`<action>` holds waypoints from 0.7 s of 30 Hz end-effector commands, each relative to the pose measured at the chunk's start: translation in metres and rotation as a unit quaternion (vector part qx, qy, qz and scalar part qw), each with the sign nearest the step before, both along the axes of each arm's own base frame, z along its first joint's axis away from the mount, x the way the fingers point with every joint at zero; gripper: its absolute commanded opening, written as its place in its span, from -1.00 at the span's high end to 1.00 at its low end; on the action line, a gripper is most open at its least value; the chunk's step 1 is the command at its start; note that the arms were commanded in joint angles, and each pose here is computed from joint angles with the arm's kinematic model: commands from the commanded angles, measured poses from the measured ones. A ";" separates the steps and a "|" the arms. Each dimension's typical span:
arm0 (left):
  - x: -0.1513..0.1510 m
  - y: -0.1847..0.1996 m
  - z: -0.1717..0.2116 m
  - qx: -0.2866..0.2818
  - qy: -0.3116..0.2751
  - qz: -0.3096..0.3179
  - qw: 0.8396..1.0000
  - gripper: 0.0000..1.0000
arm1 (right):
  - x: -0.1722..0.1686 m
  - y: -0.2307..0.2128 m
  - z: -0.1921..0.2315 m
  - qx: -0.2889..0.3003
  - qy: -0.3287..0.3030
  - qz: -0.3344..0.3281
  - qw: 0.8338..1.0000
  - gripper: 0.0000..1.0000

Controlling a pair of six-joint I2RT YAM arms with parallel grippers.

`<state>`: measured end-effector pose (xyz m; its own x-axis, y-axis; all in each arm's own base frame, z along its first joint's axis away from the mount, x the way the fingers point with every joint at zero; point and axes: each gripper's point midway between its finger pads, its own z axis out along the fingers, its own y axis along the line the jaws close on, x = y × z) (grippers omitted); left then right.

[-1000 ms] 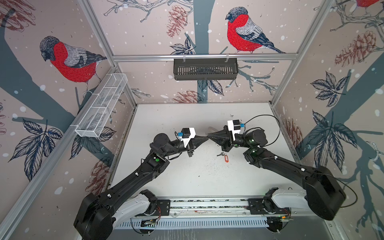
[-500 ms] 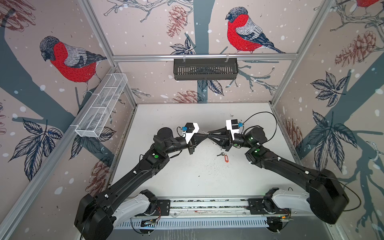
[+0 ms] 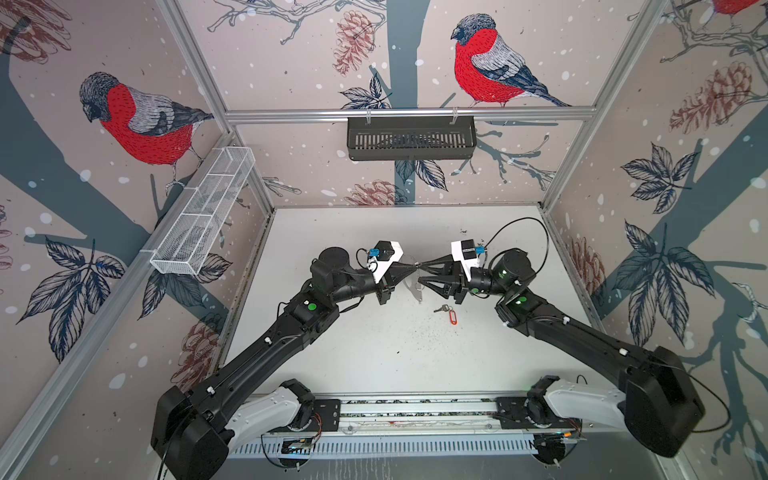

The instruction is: Put the keys on the keyring

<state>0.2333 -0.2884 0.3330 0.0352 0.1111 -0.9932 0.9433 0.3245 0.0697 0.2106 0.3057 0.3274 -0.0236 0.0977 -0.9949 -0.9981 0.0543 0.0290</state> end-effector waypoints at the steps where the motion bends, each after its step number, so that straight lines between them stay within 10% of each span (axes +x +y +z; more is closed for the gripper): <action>1: 0.006 0.002 -0.012 0.041 0.009 0.012 0.999 1.00 | 0.005 -0.004 -0.004 -0.021 -0.005 -0.019 1.000 0.13; 21: 0.042 0.002 -0.061 0.213 0.137 0.064 0.965 1.00 | 0.041 -0.031 -0.029 -0.073 -0.014 -0.119 0.990 0.15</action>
<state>0.2829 -0.2903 0.2828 -0.2349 0.4372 -0.8681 0.8910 0.4538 -0.0125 0.2486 0.2761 0.2996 -0.0186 -0.0405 -0.9990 -0.9589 0.2836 0.0064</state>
